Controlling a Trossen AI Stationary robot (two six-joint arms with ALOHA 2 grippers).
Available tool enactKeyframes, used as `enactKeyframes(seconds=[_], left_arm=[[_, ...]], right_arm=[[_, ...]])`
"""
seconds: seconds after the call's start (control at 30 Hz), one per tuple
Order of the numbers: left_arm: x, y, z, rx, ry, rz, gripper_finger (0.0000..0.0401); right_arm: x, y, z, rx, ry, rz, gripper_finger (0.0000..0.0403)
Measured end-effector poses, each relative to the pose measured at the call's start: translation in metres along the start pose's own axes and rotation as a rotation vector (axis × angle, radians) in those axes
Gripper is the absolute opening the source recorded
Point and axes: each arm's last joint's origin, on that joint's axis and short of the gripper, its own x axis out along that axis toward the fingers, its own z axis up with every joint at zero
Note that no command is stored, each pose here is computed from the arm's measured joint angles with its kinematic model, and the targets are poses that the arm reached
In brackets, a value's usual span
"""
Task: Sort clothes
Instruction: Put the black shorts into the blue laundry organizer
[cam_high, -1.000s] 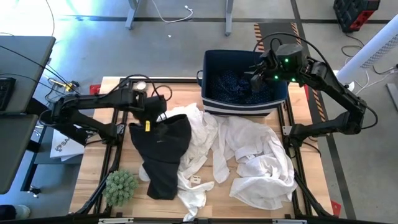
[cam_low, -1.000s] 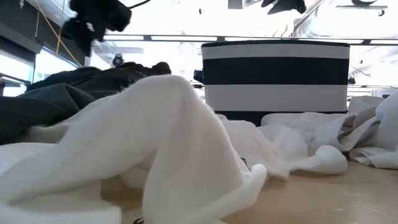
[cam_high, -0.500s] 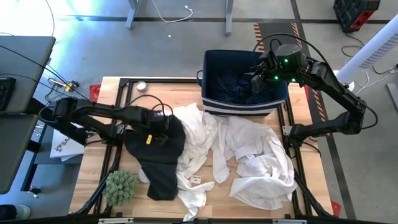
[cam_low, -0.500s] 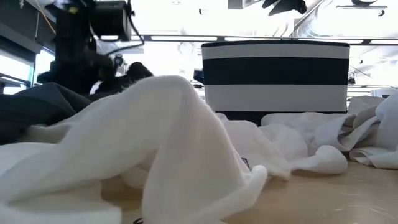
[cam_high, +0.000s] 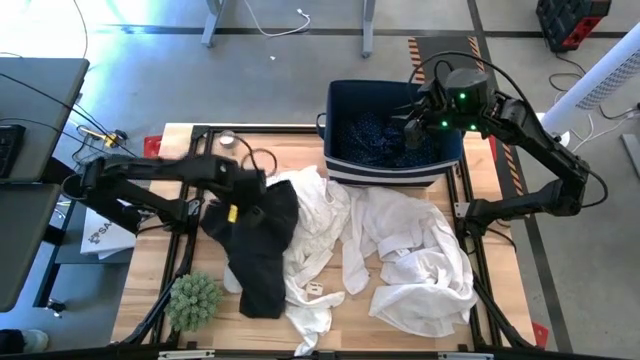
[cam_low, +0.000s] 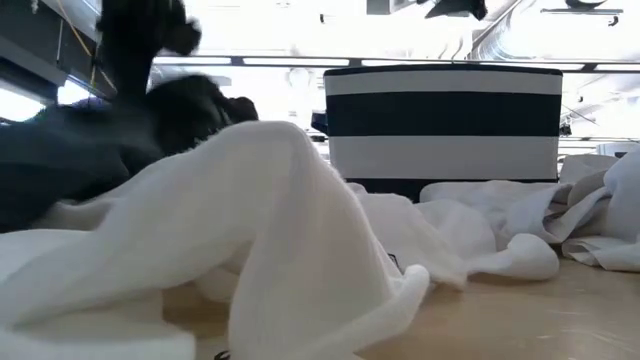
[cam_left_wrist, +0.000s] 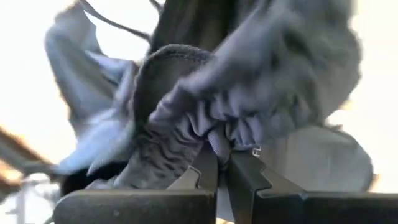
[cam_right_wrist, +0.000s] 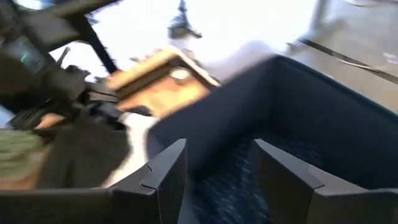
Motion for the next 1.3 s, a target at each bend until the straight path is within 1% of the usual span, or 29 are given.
enactKeyframes(seconds=[0.1,0.2,0.27,0.37,0.43,0.5,0.63,0.73,0.8,0.9,0.93,1.0,1.1,1.17,1.23,1.3], left_arm=[[-0.059,-0.001,0.005,0.021,-0.131,-0.038,0.0006],[-0.115,-0.002,0.01,0.029,-0.353,-0.144,0.0006],[-0.148,-0.003,0.013,0.032,-0.52,-0.226,0.0005],[-0.188,-0.005,0.018,0.049,-0.775,-0.328,0.0005],[-0.205,-0.006,0.021,0.055,-0.916,-0.364,0.0005],[-0.217,-0.009,0.026,0.07,-1.041,-0.389,0.0005],[-0.228,-0.019,0.038,0.111,-1.211,-0.402,0.0004],[-0.228,-0.027,0.049,0.134,-1.272,-0.401,0.0004],[-0.224,-0.034,0.059,0.138,-1.288,-0.401,0.0004],[-0.217,-0.047,0.075,0.166,-1.315,-0.423,0.0004],[-0.215,-0.052,0.081,0.185,-1.322,-0.436,0.0004],[-0.208,-0.061,0.093,0.21,-1.331,-0.466,0.0004],[-0.193,-0.073,0.111,0.24,-1.311,-0.492,0.0004],[-0.183,-0.079,0.121,0.25,-1.294,-0.494,0.0004],[-0.176,-0.084,0.127,0.256,-1.28,-0.495,0.0004],[-0.174,-0.086,0.129,0.255,-1.284,-0.499,0.0009]], right_arm=[[0.0,0.006,0.007,-0.034,-0.056,0.16,0.0178],[0.002,0.013,0.018,-0.059,-0.139,0.344,0.0178],[0.006,0.019,0.025,-0.069,-0.189,0.446,0.0178],[0.015,0.031,0.035,-0.115,-0.281,0.537,0.0178],[0.023,0.039,0.04,-0.138,-0.335,0.574,0.0182],[0.033,0.047,0.043,-0.152,-0.375,0.604,0.0193],[0.052,0.059,0.047,-0.169,-0.43,0.641,0.0237],[0.065,0.065,0.049,-0.196,-0.468,0.645,0.0281],[0.072,0.069,0.049,-0.192,-0.492,0.602,0.0305],[0.082,0.073,0.047,-0.184,-0.507,0.506,0.0324],[0.086,0.076,0.046,-0.195,-0.501,0.503,0.0325],[0.094,0.081,0.042,-0.224,-0.478,0.545,0.0327],[0.1,0.091,0.037,-0.216,-0.429,0.655,0.0323],[0.103,0.095,0.035,-0.19,-0.404,0.685,0.0307],[0.103,0.097,0.033,-0.181,-0.392,0.692,0.0267],[0.101,0.098,0.034,-0.175,-0.393,0.696,0.02]])
